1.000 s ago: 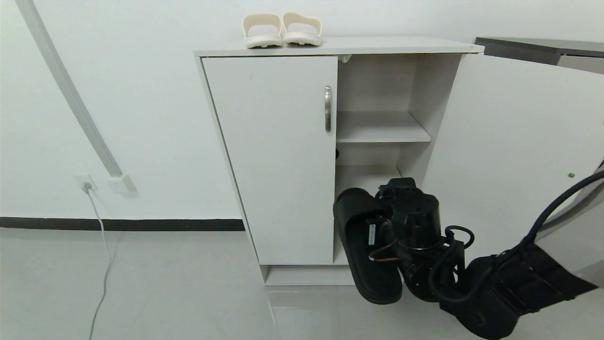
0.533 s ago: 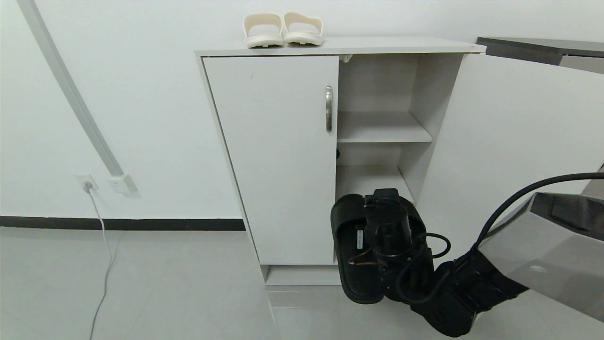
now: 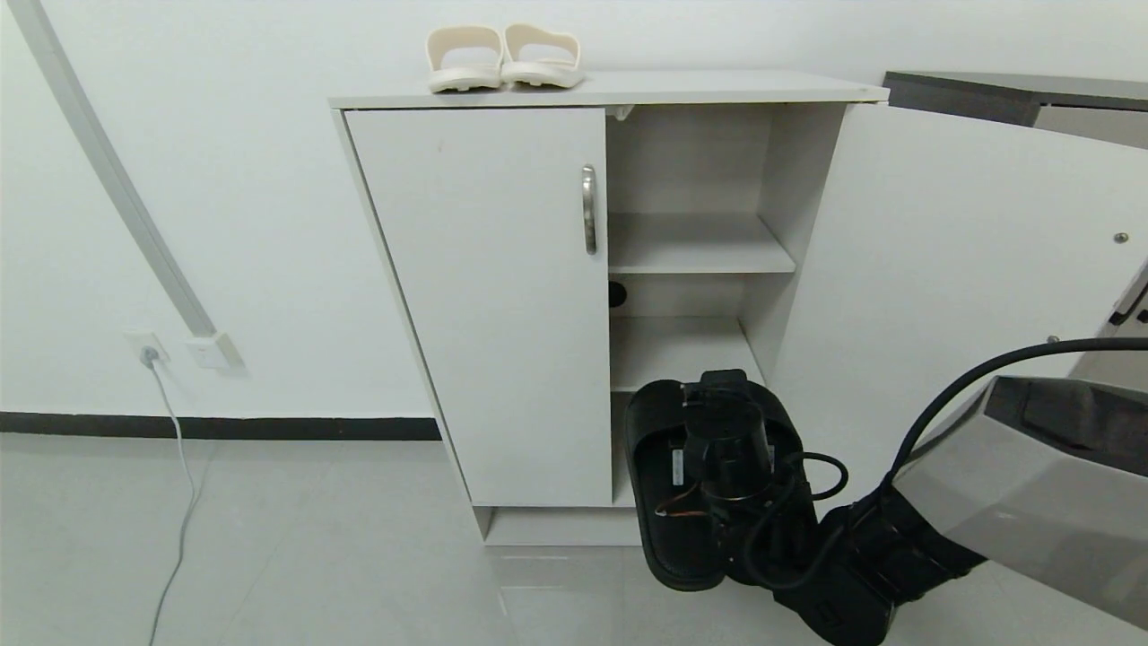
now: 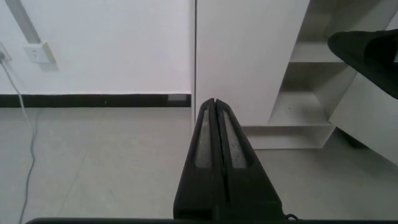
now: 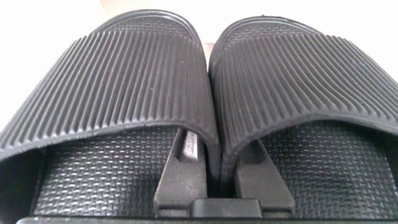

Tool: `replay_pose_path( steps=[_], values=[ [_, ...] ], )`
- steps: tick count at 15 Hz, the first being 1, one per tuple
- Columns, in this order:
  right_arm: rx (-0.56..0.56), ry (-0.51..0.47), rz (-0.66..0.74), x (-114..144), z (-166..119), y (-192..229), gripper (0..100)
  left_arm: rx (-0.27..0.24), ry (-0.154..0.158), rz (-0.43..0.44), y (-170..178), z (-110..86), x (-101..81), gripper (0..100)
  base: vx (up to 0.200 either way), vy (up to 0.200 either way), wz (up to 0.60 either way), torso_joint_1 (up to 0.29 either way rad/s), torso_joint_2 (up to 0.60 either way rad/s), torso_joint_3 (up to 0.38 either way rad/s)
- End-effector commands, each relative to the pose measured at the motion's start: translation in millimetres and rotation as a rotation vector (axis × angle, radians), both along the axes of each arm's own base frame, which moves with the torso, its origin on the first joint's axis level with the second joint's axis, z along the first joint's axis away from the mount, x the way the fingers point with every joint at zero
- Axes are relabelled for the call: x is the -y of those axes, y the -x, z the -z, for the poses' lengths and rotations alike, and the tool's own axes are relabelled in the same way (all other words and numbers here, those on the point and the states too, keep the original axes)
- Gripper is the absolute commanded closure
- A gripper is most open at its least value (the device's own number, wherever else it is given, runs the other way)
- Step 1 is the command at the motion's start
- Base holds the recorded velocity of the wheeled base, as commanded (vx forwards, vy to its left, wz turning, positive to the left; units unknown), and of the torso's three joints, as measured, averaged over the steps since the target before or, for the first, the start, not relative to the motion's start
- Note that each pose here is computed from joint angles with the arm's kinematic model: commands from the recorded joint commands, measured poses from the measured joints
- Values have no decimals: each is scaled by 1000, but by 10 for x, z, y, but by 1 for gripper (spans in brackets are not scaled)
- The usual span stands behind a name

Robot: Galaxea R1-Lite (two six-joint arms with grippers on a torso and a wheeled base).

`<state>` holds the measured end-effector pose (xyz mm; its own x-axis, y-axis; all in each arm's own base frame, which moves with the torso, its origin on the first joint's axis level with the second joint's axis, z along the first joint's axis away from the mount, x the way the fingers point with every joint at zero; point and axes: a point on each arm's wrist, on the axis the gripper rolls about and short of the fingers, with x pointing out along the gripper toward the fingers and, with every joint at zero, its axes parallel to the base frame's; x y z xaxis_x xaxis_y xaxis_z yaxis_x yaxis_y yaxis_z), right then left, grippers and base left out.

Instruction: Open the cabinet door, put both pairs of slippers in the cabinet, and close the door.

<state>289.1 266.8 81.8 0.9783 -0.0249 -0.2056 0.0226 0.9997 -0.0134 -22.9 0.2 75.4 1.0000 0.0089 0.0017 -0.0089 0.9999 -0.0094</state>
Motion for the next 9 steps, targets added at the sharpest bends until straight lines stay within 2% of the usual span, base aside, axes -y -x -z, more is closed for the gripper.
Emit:
replay_pose_path(
  steps=[1,9],
  values=[
    [-3,4,3,3,21,-9,100,-2,0,0,-1,0,0,100,0,0,0,0,0,0],
    [-6,5,6,13,50,-16,100,-2,3,-3,-1,0,-1,100,0,0,0,0,0,0]
  ],
)
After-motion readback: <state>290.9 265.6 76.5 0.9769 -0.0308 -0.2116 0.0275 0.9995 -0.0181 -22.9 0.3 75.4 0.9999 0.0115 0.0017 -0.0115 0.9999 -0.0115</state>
